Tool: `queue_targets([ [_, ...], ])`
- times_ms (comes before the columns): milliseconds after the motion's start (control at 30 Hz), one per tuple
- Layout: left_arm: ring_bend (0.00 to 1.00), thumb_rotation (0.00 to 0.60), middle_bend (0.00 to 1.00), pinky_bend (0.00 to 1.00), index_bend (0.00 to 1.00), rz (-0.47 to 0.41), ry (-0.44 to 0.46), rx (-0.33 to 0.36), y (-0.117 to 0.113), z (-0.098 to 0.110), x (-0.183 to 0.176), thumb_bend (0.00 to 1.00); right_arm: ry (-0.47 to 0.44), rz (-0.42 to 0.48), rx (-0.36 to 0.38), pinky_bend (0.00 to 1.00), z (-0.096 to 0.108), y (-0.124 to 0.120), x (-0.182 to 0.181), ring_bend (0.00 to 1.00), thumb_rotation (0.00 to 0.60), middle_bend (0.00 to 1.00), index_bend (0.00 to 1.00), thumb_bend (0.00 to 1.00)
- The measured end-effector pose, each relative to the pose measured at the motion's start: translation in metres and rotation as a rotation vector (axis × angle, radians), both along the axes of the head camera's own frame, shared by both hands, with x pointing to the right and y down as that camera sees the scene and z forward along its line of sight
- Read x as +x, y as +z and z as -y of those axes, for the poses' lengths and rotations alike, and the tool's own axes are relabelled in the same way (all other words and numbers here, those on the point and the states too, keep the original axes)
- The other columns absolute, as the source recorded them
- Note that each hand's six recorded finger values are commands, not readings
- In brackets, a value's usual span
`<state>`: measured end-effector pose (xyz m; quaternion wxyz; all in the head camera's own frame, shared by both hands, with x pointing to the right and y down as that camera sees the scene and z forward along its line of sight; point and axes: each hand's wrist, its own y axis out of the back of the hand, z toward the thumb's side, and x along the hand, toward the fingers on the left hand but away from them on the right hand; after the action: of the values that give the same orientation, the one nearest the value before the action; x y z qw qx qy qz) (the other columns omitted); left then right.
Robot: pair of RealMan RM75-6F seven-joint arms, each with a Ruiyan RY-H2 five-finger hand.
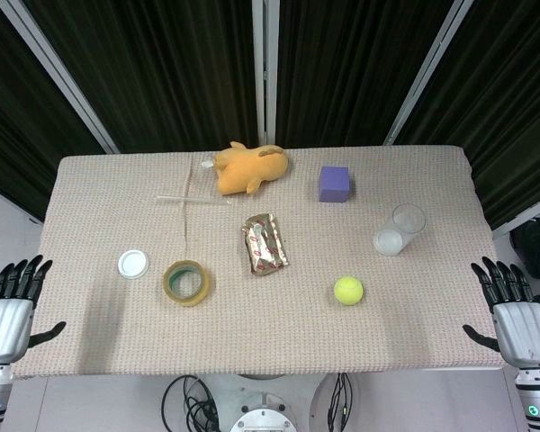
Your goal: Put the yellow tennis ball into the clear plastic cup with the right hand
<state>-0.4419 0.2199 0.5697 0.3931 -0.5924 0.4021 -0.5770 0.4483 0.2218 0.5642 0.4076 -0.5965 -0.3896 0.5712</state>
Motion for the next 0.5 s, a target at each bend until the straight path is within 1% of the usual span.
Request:
queue_targets([
  [267,0.00,0.600,0.00,0.00,0.00,-0.006,0.008,-0.008,0.001,0.000,0.003,0.01,-0.020,-0.002,-0.024,0.00,0.000,0.006,-0.005,0.00,0.600,0.00,0.00,0.02],
  [400,0.00,0.600,0.00,0.00,0.00,-0.005,0.011,-0.017,0.000,-0.002,0.004,0.01,-0.029,-0.002,-0.063,0.00,-0.003,0.007,-0.008,0.00,0.600,0.00,0.00,0.02],
  [500,0.00,0.600,0.00,0.00,0.00,-0.008,0.016,-0.022,0.000,-0.004,0.006,0.01,-0.041,-0.001,-0.082,0.00,-0.001,0.005,-0.012,0.00,0.600,0.00,0.00,0.03],
])
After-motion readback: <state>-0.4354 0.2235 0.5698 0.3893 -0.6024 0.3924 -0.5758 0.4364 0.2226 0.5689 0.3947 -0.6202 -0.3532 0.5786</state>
